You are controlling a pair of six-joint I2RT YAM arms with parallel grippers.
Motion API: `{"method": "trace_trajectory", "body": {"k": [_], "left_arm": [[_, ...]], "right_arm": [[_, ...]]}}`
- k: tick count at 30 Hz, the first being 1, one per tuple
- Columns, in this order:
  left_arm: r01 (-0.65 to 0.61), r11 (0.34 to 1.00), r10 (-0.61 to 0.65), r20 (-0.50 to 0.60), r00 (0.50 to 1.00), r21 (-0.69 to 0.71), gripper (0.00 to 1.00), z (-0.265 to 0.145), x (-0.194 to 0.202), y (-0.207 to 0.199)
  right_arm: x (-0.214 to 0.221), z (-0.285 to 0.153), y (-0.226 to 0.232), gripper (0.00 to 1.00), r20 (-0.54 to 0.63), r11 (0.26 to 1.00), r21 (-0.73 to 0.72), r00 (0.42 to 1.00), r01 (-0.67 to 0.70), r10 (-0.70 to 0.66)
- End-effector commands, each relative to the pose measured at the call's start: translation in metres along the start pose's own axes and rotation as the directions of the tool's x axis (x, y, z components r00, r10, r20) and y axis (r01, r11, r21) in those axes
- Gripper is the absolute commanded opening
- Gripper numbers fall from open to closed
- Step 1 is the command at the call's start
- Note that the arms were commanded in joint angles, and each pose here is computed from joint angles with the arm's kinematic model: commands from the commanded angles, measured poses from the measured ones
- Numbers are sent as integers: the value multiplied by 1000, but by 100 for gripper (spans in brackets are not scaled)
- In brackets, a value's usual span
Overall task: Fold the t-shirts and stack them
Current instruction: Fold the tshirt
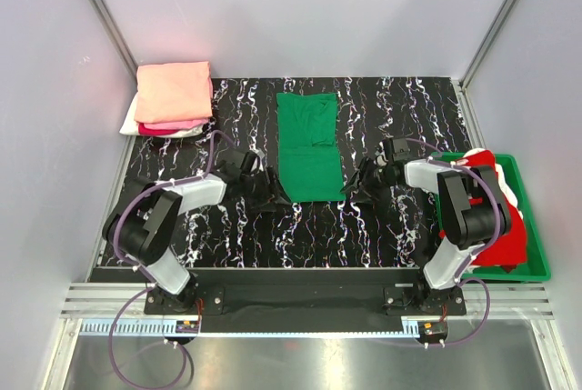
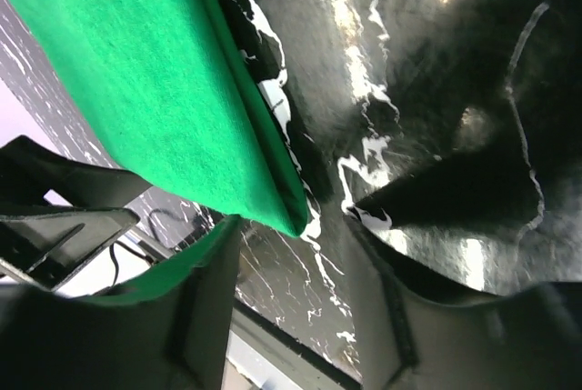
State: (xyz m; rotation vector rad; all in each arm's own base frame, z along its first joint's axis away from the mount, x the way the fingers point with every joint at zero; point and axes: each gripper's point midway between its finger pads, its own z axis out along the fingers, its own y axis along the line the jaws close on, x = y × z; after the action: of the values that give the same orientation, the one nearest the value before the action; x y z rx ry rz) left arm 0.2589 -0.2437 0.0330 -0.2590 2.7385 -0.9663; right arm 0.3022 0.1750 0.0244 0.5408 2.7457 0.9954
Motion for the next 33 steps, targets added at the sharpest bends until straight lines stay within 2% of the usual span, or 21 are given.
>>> {"method": "trace_trajectory", "body": {"k": [1,8,10,13,15,20,21,23,24,27,33], "left_arm": [[-1,1000,0,38,999,25,64,11,-12,-9],[10,1000,-10,26,1000,8,56,26,-13,-5],[10,1000,-11,28,1000,10,54,27,-14,-6],[12,1000,-12,36,999,-1,49,28,-15,-4],[12,1000,-12,40,999,-10,40,28,-16,-2],[9,1000,-9,40,999,-6,15,30,-14,-3],[7,1000,-7,39,999,-2,9,29,-13,-5],[-10,1000,10,42,999,-7,5,24,-9,-9],[-17,1000,17,43,999,-9,0,22,-8,-11],[-48,999,48,47,998,-4,0,9,6,-23],[-79,997,79,23,997,25,0,-20,65,-43]], "right_arm": [[3,11,-4,52,-5,1000,5,1000,16,-16],[8,22,-10,38,-31,1000,4,999,8,-8],[8,24,-10,30,-34,1000,0,999,8,-8],[8,25,-11,27,-34,1000,2,999,4,-4],[8,25,-11,24,-35,1000,3,999,5,-4],[7,21,-7,0,-30,1000,-1,1000,7,-7],[8,19,-6,0,-30,1000,0,1000,8,-8],[10,12,-4,0,-19,1000,3,1000,13,-13],[13,9,-5,0,-21,1000,12,1000,12,-12],[21,-7,-3,0,-9,1000,21,1000,16,-16],[64,-48,-12,0,-7,999,31,999,35,-34]]}}
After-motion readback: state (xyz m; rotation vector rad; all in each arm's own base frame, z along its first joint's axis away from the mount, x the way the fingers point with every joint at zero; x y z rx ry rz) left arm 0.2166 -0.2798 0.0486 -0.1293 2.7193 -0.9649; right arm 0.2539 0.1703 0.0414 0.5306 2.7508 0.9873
